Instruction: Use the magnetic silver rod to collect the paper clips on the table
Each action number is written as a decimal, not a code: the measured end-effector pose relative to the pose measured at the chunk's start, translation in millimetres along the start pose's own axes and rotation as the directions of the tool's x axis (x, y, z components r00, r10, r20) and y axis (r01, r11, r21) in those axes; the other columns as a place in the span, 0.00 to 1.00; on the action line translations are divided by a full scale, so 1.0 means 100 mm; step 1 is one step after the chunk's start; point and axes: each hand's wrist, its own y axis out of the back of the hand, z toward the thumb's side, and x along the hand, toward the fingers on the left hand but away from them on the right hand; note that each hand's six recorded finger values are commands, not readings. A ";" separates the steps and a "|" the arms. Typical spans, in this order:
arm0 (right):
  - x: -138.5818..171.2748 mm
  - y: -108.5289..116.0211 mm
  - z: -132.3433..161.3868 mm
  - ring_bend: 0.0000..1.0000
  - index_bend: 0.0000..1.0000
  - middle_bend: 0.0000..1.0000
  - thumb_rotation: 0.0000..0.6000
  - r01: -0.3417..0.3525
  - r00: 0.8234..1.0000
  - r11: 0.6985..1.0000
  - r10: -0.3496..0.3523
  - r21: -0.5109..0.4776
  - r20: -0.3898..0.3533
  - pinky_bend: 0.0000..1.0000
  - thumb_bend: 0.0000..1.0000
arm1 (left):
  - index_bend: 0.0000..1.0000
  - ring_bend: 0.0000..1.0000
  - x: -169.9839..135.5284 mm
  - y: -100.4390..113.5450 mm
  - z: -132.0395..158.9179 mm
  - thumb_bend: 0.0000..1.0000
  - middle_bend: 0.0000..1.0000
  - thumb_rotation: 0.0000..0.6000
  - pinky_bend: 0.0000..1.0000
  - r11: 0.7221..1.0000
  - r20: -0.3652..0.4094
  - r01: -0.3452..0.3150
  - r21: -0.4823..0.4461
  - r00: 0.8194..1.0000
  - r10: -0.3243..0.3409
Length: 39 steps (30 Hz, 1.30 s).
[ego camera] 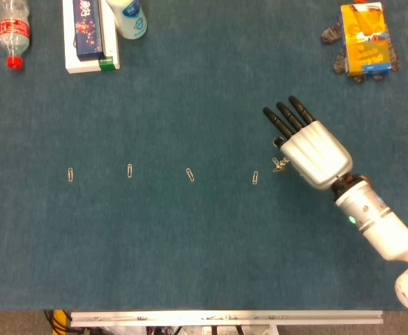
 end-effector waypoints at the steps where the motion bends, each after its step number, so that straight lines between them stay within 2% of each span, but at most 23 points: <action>1: -0.01 0.00 0.01 0.00 0.62 0.07 1.00 0.000 1.000 1.000 0.000 -0.001 -0.003 0.00 0.36 | 0.56 0.39 0.00 0.01 -0.01 0.17 0.50 1.00 0.41 1.000 -0.005 -0.004 0.000 1.000 0.004; 21: -0.18 0.02 0.31 0.00 0.62 0.07 1.00 0.001 0.997 1.000 -0.002 -0.007 -0.072 0.00 0.36 | 0.56 0.39 0.00 0.18 -0.16 0.17 0.50 1.00 0.41 0.998 -0.052 -0.056 -0.007 0.997 0.056; 30: -0.21 0.00 0.32 0.00 0.62 0.07 1.00 -0.006 0.997 1.000 0.006 -0.005 -0.072 0.00 0.36 | 0.56 0.39 0.00 0.18 -0.16 0.17 0.50 1.00 0.41 0.998 -0.052 -0.057 -0.009 0.997 0.057; 39: -0.20 0.07 0.37 0.00 0.62 0.07 1.00 0.015 0.996 1.000 -0.015 -0.001 -0.087 0.00 0.36 | 0.56 0.39 0.00 0.21 -0.17 0.17 0.50 1.00 0.41 0.997 -0.057 -0.069 -0.016 0.996 0.068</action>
